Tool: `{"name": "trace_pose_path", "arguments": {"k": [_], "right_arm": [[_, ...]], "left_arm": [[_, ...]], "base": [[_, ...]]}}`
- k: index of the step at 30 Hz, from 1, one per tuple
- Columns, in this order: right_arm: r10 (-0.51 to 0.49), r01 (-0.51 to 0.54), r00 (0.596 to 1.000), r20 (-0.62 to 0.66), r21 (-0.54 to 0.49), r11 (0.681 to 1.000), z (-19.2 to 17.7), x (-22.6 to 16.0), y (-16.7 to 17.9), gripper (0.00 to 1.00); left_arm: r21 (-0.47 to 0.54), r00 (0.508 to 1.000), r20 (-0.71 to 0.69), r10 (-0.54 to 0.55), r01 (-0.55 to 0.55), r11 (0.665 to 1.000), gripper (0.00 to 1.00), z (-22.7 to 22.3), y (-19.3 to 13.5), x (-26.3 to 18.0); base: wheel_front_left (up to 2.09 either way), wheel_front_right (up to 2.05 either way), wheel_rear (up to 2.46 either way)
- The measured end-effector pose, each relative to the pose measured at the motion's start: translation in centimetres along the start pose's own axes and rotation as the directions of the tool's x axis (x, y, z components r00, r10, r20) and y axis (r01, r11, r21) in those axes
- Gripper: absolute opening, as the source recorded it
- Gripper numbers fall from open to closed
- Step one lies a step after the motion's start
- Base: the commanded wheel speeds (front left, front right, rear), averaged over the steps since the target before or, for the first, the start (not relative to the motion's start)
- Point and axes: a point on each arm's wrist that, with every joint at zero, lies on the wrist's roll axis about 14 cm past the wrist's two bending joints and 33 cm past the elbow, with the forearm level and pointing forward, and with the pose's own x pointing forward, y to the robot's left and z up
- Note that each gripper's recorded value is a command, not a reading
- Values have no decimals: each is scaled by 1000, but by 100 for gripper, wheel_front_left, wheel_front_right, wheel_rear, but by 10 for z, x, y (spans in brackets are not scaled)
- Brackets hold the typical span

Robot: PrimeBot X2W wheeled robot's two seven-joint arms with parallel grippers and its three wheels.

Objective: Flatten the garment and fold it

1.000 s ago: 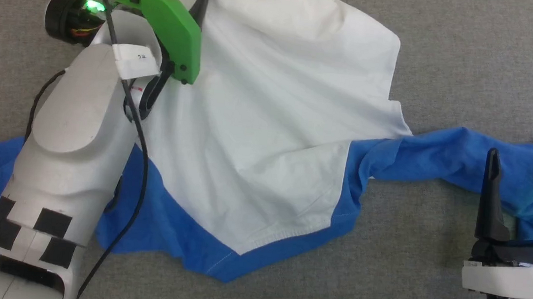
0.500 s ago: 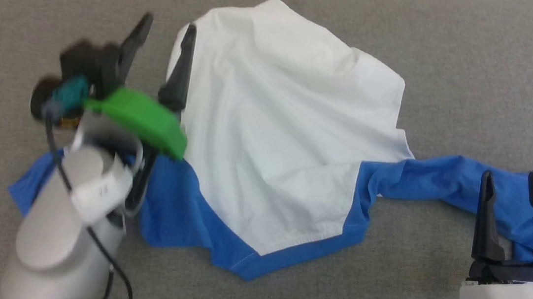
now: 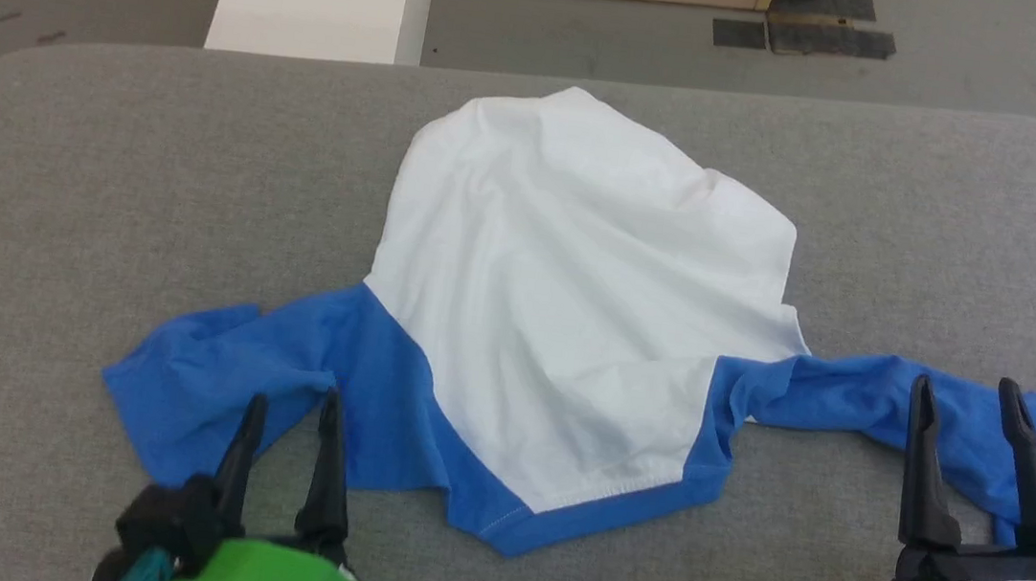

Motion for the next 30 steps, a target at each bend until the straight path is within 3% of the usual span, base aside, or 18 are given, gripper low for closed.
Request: {"name": "trace_pose_path", "arguments": {"k": [7,13,18,21,24,27,30], "right_arm": [[3,-3,1000,-3,12,1000,2,-11,2,100],[14,-14,1000,10,15,1000,10,-7,5,100],[49,-49,999,15,38,998,31,31,16,100],[97,-97,995,13,-4,995,50,63,22,100],[148,-150,988,-38,-57,987,59,94,25,100],[195,-214,963,-185,-88,973,42,120,30,100],[214,-269,891,-400,-85,960,4,133,32,100]], "left_arm": [[-23,999,11,49,-49,999,100,3,8,-24],[26,997,66,31,-33,999,100,18,6,-24],[34,998,51,25,-26,999,100,13,5,-22],[38,999,35,17,-18,999,100,8,3,-19],[34,1000,25,5,-6,999,100,4,0,-12],[33,1000,23,-1,0,999,100,2,-2,-3],[34,1000,21,4,-5,999,100,0,0,3]], "base": [[0,0,0],[0,0,0],[0,0,0],[0,0,0],[0,0,0],[0,0,0],[0,0,0]]}}
